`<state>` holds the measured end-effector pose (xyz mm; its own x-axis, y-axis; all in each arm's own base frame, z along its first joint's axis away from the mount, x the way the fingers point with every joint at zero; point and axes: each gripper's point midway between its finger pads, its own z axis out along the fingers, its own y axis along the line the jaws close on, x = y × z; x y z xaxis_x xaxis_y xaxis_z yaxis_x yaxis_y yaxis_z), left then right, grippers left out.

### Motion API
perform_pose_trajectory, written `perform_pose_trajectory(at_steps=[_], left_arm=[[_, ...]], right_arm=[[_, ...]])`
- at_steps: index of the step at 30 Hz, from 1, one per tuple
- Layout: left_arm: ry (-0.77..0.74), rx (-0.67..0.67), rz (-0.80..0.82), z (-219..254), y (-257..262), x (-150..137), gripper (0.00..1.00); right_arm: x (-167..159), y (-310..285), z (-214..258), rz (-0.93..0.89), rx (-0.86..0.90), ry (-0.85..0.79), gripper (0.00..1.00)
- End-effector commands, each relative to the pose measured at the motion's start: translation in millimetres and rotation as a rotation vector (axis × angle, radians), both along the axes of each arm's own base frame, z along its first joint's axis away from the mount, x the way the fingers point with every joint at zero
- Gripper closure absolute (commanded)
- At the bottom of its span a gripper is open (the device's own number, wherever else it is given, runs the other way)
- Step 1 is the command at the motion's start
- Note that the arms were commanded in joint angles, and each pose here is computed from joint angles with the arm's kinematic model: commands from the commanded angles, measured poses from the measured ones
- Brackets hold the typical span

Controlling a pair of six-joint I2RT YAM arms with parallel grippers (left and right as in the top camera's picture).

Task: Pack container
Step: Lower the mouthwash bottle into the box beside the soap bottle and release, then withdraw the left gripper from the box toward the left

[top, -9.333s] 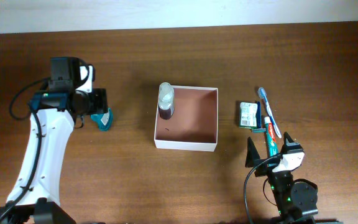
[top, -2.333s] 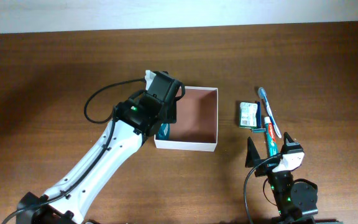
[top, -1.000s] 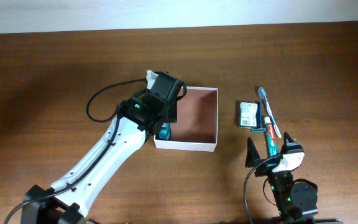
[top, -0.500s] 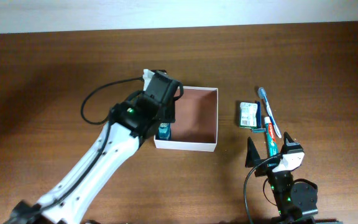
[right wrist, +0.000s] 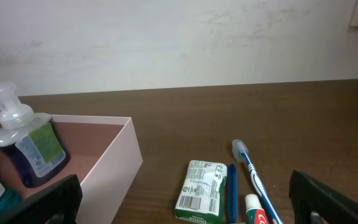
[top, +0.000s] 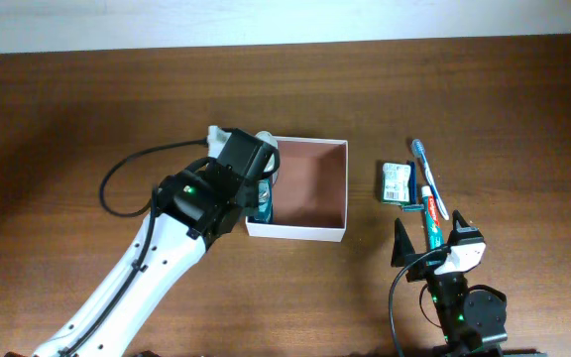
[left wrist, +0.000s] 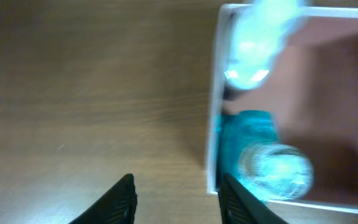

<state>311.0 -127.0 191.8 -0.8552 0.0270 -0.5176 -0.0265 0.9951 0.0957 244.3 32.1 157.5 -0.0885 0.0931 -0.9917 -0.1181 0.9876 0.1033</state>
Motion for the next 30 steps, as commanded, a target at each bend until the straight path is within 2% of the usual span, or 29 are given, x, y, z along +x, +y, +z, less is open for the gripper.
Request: perform_pose_trajectory(at_steps=[1, 5, 6, 8, 12, 18, 25, 30], left_arm=[[-0.064, 0.014, 0.122, 11.7, 19.5, 8.4, 0.64], [-0.03, -0.025, 0.117, 7.2, 17.4, 6.3, 0.76], [-0.023, -0.033, 0.113, 6.1, 16.2, 5.6, 0.81], [-0.013, -0.033, 0.113, 4.2, 16.9, 4.1, 0.99], [0.008, -0.028, 0.111, 0.3, 17.9, 0.1, 0.99], [0.079, -0.087, 0.111, -14.4, 17.3, -6.4, 0.99], [0.192, -0.233, 0.053, -44.7, 12.3, -11.3, 0.99], [0.209, -0.342, 0.025, -64.3, 4.4, -8.3, 0.99]], right_arm=[[-0.6, 1.4, -1.6, 0.006, 0.0, 0.001, 0.02], [-0.6, 1.4, -1.6, 0.006, 0.0, 0.001, 0.02], [-0.6, 1.4, -1.6, 0.006, 0.0, 0.001, 0.02], [-0.6, 1.4, -1.6, 0.006, 0.0, 0.001, 0.02], [-0.6, 1.4, -1.6, 0.006, 0.0, 0.001, 0.02], [-0.6, 1.4, -1.6, 0.006, 0.0, 0.001, 0.02], [-0.6, 1.3, -1.6, 0.006, 0.0, 0.001, 0.02], [-0.6, 1.4, -1.6, 0.006, 0.0, 0.001, 0.02]])
